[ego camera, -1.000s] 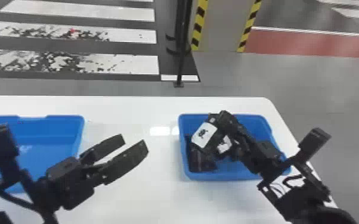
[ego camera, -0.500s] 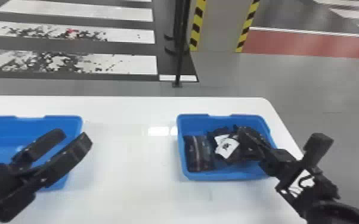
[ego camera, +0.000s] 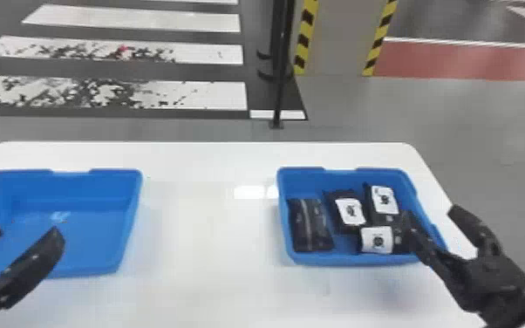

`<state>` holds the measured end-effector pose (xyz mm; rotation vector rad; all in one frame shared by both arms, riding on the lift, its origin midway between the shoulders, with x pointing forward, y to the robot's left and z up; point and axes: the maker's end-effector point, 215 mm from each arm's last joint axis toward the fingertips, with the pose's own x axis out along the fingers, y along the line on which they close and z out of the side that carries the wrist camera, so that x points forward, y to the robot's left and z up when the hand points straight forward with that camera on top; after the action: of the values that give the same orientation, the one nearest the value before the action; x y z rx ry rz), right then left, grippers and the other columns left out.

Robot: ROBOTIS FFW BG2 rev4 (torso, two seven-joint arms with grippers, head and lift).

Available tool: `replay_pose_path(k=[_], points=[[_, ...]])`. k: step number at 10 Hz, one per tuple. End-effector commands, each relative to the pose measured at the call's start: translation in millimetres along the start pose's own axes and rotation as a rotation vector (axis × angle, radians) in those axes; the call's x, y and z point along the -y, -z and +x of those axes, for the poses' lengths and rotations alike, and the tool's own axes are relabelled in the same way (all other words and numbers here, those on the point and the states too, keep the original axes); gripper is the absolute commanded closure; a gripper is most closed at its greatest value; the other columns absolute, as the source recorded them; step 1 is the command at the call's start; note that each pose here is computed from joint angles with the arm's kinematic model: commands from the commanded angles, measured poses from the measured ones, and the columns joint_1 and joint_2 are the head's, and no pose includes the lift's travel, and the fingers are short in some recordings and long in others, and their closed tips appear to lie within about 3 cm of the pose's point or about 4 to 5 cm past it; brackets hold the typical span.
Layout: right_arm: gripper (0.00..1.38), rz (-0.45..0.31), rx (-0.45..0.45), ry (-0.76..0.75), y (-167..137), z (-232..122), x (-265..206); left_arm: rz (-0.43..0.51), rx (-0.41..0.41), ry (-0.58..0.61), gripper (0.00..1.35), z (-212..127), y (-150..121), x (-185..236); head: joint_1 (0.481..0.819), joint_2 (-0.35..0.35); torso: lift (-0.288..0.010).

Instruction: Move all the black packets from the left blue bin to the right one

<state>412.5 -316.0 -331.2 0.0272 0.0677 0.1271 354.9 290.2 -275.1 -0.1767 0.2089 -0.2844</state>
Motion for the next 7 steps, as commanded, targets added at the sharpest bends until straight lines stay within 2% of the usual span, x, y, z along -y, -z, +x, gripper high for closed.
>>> replay_pose_path(k=[1,3,5,7], points=[[0.11,-0.106,0.052,0.007,-29,-36,-17,0.044,-0.02,-0.061,0.15,-10,8,-11,0.695,-0.041,-0.154],[0.11,-0.103,0.061,-0.023,-39,-66,-45,0.127,-0.038,-0.101,0.15,-18,12,-20,0.695,0.0,-0.154],[0.11,-0.049,0.052,-0.038,-36,-84,-69,0.126,-0.042,-0.125,0.15,-22,22,-11,0.695,0.058,-0.154],[0.11,-0.023,0.055,-0.046,-34,-81,-77,0.128,-0.041,-0.115,0.15,-16,24,-2,0.695,0.081,-0.154]])
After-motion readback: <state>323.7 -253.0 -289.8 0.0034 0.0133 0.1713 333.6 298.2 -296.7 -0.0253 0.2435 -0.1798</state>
